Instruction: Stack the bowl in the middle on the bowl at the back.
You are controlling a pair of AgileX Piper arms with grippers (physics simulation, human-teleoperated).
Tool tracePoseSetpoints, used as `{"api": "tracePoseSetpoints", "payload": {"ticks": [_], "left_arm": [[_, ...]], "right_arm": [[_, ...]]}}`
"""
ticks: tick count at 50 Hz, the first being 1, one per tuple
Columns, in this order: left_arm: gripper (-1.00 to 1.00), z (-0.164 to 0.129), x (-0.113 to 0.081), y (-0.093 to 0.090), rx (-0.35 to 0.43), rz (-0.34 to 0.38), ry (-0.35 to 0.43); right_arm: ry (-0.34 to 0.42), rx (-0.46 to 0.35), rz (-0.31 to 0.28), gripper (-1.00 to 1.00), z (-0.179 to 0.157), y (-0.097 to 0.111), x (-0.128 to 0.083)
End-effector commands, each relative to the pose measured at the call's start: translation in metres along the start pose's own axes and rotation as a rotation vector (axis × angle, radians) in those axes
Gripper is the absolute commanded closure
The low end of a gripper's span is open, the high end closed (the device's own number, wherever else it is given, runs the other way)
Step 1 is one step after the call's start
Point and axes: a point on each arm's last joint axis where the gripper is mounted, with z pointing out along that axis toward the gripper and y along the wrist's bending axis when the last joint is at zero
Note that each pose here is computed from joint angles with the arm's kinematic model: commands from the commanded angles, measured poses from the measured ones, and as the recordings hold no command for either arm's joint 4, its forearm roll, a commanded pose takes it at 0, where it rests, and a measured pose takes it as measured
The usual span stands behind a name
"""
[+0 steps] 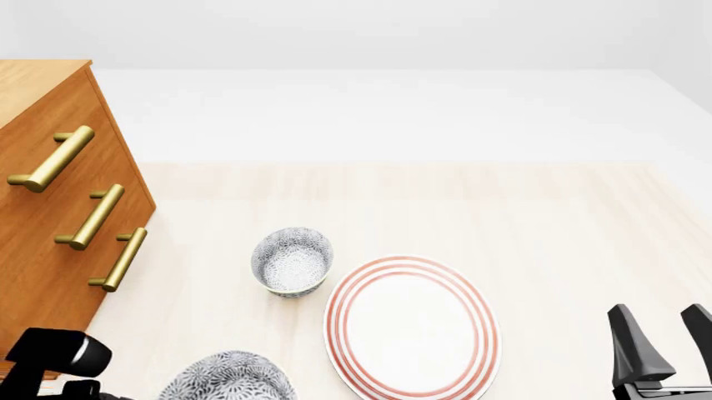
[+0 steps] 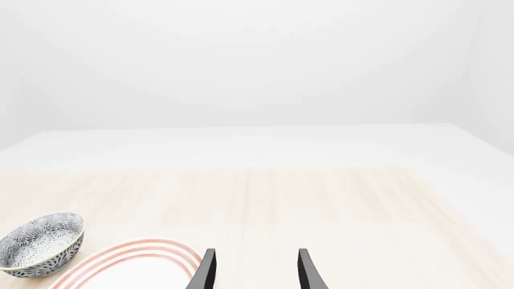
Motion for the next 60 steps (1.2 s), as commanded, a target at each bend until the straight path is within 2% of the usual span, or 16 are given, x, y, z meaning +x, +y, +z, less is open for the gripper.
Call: {"api": "tracePoseSetpoints", "payload": {"ticks": [1,18,27,37,38,60], "left_arm": [[1.0,0.022,0.021,0.014,-0.009,-0.007,0.057],[1.0,0.041,0.029,0.016,0.001,-0.004,0.084],[1.0,0.061,0.04,0.016,0.003,0.008,0.133],[1.0,0.067,0.043,0.015,0.006,0.016,0.146],[-1.0,0.067,0.043,0.015,0.005,0.017,0.148],[-1.0,0.069,0.044,0.013,0.01,0.028,0.16]], "right_arm": [[0.0,0.0,0.0,-1.0,0.0,0.0,0.0],[-0.001,0.0,0.001,-1.0,0.0,0.0,-0.001],[-0.001,0.0,0.002,-1.0,0.0,0.0,0.0],[-0.002,-0.001,0.003,-1.0,0.0,0.0,0.0],[-0.002,-0.001,0.003,-1.0,0.0,0.0,0.0],[-0.002,-0.002,0.001,-1.0,0.0,0.0,0.0]]}}
